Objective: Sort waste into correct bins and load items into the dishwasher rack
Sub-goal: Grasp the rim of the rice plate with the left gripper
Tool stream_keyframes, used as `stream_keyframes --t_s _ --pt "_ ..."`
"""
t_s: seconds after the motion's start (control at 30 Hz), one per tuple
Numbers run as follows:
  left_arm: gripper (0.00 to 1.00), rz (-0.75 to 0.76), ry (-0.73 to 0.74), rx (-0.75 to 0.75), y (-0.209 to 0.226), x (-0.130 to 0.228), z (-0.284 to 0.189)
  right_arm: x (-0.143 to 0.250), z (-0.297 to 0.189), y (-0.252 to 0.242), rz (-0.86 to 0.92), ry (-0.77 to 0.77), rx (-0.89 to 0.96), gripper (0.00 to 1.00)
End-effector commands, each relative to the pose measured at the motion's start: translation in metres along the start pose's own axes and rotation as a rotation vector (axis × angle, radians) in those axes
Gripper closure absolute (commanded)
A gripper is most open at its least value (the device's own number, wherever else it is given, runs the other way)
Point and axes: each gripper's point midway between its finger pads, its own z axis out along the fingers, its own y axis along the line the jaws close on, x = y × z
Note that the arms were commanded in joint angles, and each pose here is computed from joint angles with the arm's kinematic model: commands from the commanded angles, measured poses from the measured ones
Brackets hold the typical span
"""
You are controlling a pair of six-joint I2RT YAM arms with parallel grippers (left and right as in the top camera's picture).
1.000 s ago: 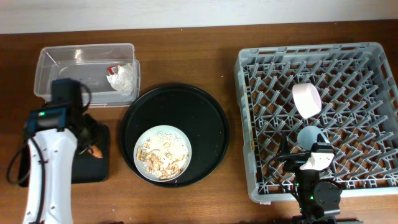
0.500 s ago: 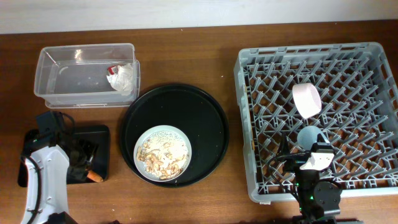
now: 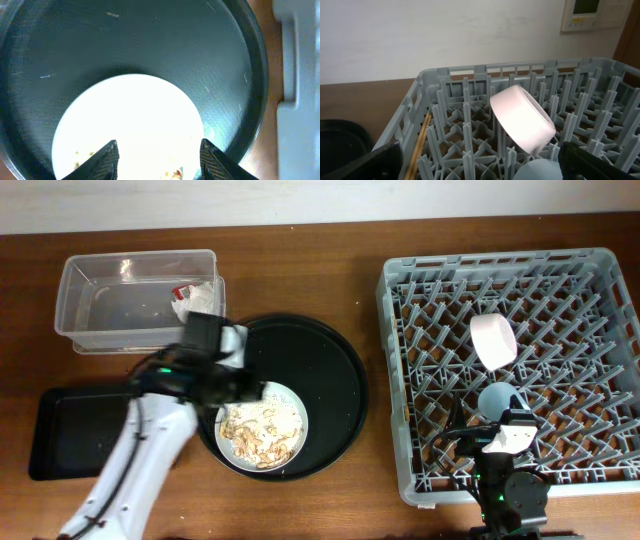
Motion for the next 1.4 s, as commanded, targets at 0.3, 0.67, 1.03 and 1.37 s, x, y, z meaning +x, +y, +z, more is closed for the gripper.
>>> stream_keyframes --t_s 0.3,0.67,1.03,1.37 --pt "0.63 0.390 0.350 -0.053 -0.071 0.091 0.085 0.003 0.000 -0.002 -0.004 0.006 0.007 0.02" --pt "0.76 0.426 0.409 -0.126 -0.062 0.115 0.097 0.003 0.000 -0.002 -0.004 0.006 0.007 0.02" --pt "0.76 0.403 0.402 -0.163 -0.052 0.118 0.101 0.003 0.000 -0.002 -0.004 0.006 0.007 0.02" --pt "0.99 0.338 0.425 -0.169 -0.049 0.129 0.111 0.003 0.000 -0.002 -0.004 0.006 0.007 0.02"
